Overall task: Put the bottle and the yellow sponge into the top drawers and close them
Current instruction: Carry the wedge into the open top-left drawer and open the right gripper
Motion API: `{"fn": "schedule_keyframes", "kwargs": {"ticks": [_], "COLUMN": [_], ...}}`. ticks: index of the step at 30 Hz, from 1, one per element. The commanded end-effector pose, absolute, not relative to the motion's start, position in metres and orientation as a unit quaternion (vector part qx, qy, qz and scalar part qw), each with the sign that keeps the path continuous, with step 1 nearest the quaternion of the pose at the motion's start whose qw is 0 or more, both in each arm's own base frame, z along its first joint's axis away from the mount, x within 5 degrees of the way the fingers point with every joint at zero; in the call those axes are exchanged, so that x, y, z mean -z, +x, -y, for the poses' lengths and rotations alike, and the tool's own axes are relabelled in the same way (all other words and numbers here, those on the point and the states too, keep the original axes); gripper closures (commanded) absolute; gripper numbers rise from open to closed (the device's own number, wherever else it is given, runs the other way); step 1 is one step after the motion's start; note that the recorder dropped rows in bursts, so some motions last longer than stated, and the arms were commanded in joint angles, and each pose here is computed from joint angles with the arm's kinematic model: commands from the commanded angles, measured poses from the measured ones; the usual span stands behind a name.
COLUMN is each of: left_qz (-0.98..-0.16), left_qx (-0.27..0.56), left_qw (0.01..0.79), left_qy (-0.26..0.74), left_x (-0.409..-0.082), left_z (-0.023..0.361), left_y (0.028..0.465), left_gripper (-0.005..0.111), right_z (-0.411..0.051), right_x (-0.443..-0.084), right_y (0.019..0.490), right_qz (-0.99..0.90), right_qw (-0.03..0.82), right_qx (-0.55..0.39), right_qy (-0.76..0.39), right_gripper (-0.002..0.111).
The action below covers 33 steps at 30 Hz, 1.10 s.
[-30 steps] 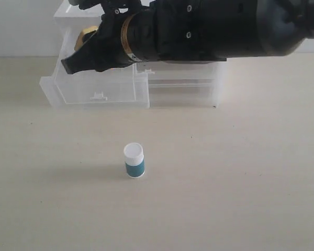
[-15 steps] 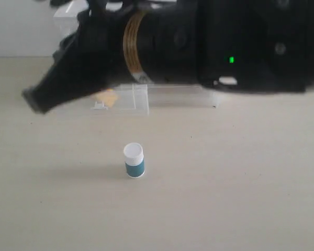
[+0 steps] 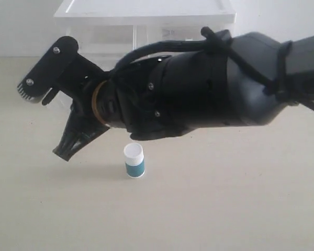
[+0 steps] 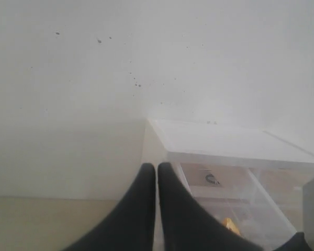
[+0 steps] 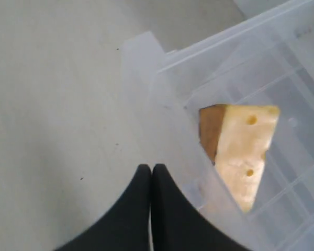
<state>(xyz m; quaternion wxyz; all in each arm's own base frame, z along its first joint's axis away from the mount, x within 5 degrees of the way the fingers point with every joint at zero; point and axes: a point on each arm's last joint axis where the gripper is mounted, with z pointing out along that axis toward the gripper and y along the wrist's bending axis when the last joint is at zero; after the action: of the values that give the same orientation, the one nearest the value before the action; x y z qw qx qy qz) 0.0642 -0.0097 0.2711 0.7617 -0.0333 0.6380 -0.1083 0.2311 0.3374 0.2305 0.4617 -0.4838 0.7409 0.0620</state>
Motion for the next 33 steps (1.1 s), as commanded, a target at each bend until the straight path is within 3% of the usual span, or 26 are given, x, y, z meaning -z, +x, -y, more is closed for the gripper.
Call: {"fn": "schedule_keyframes", "kwargs": {"ticks": [1,6,13,21,26,29,33], "left_qz": [-0.636,-0.636,-0.636,-0.632,-0.633,-0.633,-0.632], "left_qx": [0.112,0.112,0.112,0.118,0.116,0.116,0.117], "left_qw": [0.763,0.763,0.763,0.765,0.765,0.765,0.766], "left_qy": [-0.033,-0.033,-0.033,-0.025,-0.022,-0.022,-0.022], "left_x": [-0.27,-0.27,-0.27,-0.271,-0.271,-0.271,-0.271], "left_z": [0.01,0.01,0.01,0.012,0.012,0.012,0.012], "left_y": [0.063,0.063,0.063,0.063,0.063,0.063,0.063], "left_gripper": [0.103,0.103,0.103,0.103,0.103,0.103,0.103], "right_z": [-0.342,-0.335,-0.322,-0.323,-0.322,-0.318,-0.319], "right_x": [-0.253,-0.276,-0.267,-0.274,-0.259,-0.259,-0.284], "right_y": [0.245,0.276,0.323,0.343,0.375,0.378,0.359], "right_qz": [-0.74,-0.74,-0.761,-0.748,-0.768,-0.783,-0.777], "right_qw": [0.494,0.527,0.531,0.555,0.553,0.548,0.551], "right_qx": [-0.023,-0.011,-0.027,-0.039,-0.038,-0.025,-0.033], "right_qy": [-0.456,-0.418,-0.371,-0.363,-0.321,-0.294,-0.303], "right_gripper": [0.109,0.109,0.109,0.109,0.109,0.109,0.109]}}
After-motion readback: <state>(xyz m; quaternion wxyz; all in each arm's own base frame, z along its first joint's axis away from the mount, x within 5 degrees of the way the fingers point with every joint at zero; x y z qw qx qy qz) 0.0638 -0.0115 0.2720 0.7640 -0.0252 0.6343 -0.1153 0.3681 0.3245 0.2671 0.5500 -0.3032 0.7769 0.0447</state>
